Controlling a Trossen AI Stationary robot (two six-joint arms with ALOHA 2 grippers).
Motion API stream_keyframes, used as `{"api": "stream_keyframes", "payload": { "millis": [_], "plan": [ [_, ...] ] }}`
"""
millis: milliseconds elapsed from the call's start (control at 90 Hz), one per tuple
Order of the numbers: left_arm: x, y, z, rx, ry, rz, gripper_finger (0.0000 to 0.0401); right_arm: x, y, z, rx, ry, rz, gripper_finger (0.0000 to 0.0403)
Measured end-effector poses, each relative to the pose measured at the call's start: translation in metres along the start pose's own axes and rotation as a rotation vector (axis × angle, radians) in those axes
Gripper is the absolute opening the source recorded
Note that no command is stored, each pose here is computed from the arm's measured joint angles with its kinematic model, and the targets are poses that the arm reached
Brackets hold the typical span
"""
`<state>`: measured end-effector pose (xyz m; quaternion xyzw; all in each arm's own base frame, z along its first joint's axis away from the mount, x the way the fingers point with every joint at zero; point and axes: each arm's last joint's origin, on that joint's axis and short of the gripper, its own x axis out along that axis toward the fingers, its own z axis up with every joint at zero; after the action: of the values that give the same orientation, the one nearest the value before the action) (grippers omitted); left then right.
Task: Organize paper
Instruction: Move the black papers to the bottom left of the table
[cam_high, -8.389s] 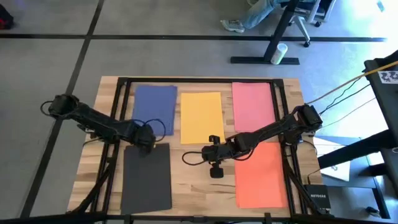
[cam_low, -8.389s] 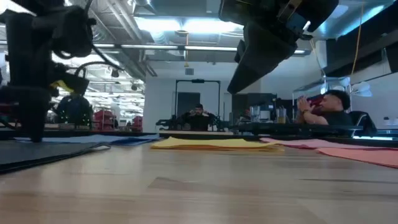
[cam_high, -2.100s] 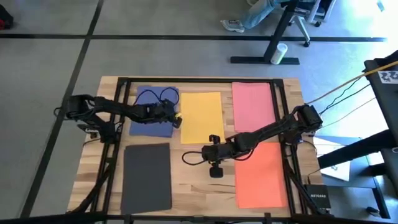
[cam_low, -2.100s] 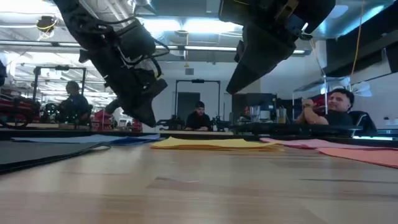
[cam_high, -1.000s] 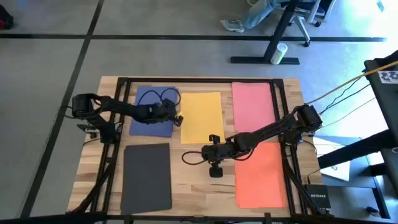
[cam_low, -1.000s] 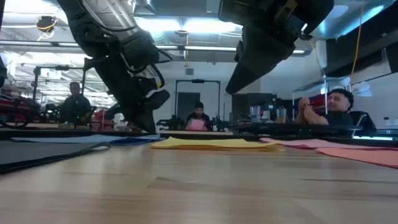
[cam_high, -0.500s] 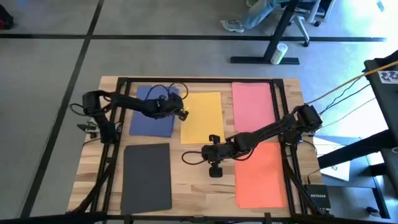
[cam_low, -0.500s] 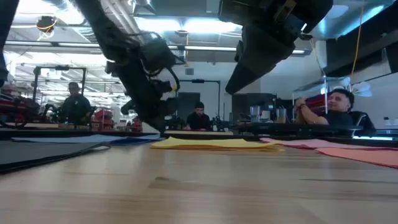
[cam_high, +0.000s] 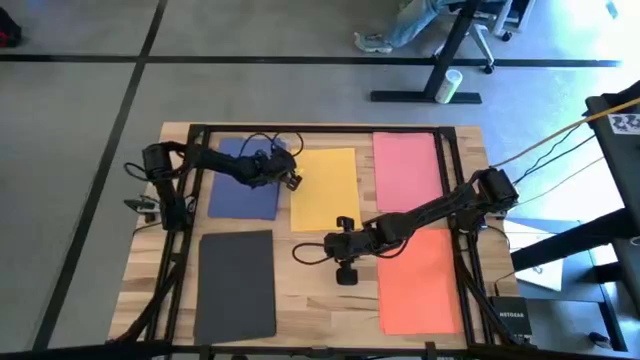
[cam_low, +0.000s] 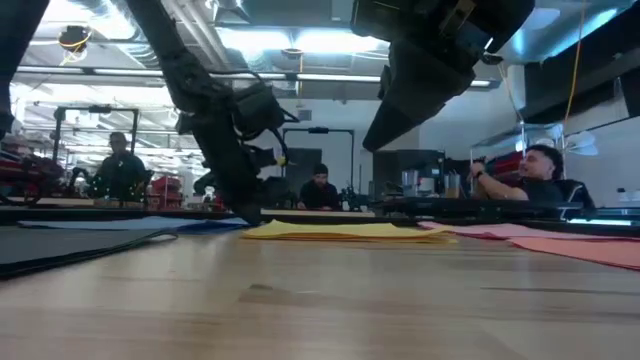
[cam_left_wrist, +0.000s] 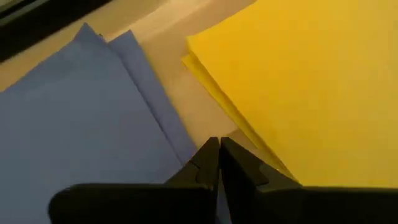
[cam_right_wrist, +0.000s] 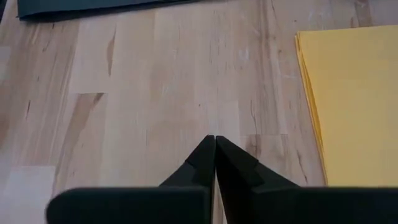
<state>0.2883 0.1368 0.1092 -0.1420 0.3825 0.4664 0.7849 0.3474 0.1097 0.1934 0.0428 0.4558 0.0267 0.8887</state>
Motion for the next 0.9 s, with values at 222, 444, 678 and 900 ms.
{"api": "stream_keyframes", "payload": {
  "millis": [222,444,678,900],
  "plan": [
    [-0.001,0.001,0.0,0.03,0.0,0.002,0.0,0.0,0.0,0.0,0.0,0.0,0.0,0.0],
    [0.0,0.005,0.0,0.038,0.015,0.024,0.0,0.0,0.0,0.0,-0.001,0.001,0.0,0.0],
    [0.002,0.009,0.0,0.068,0.027,0.047,0.0,0.0,0.0,0.0,0.001,0.001,0.0,0.0],
    [0.002,0.012,-0.002,0.091,0.037,0.097,0.0,0.0,0.0,0.0,0.002,0.002,0.0,0.0]
  ]
}}
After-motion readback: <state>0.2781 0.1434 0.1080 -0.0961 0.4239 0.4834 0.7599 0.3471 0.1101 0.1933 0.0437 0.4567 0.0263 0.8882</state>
